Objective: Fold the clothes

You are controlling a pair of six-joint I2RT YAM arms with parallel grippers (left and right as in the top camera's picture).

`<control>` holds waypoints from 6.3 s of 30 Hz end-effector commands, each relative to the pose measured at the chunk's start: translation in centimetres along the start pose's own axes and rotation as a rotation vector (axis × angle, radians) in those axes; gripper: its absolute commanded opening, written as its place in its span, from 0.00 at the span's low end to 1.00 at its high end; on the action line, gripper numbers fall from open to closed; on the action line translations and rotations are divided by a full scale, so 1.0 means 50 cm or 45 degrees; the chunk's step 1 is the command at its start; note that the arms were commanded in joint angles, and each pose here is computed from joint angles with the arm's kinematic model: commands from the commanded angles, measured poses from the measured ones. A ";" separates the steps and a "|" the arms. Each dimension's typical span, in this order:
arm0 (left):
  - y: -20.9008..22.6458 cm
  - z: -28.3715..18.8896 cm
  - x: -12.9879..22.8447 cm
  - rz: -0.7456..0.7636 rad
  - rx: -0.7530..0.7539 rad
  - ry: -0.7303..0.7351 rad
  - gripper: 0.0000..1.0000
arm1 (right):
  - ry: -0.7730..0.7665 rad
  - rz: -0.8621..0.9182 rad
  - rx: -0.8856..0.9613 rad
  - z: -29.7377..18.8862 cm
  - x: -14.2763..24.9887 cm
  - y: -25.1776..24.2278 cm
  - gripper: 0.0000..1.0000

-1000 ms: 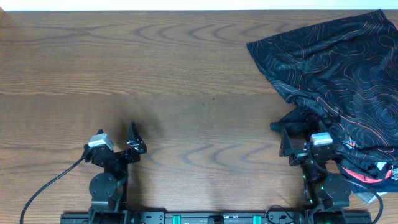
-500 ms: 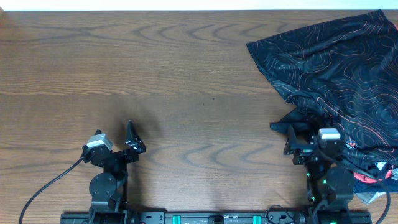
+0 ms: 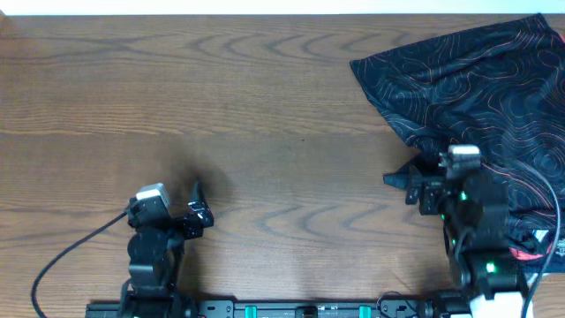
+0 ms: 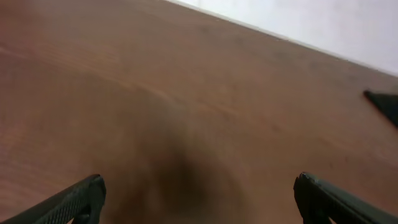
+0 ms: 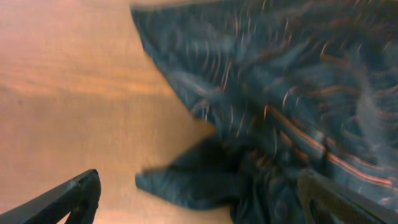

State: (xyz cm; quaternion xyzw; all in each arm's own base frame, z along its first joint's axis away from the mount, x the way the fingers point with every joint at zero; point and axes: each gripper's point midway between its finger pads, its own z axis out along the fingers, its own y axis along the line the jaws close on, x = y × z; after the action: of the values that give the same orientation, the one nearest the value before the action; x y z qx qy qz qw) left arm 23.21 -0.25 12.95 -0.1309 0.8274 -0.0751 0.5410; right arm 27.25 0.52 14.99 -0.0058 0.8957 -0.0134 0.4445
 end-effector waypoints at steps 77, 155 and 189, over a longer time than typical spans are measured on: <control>-0.047 0.094 -0.102 0.016 -0.105 0.367 0.98 | 0.116 -0.320 -0.817 0.134 -0.043 0.596 0.83; 0.063 0.112 0.214 -0.658 -0.475 1.296 0.99 | 0.475 0.089 0.032 0.102 -0.037 0.035 0.99; 0.145 0.059 0.088 -0.935 -0.663 1.298 0.98 | 0.582 0.175 -0.304 0.171 -0.003 0.140 0.99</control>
State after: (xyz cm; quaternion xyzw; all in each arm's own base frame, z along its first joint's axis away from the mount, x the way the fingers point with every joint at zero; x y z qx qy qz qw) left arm 24.40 7.18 6.17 -0.4905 0.8667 -0.0909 0.0084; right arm 34.14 6.63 10.31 -0.0007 0.9659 0.0970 0.2401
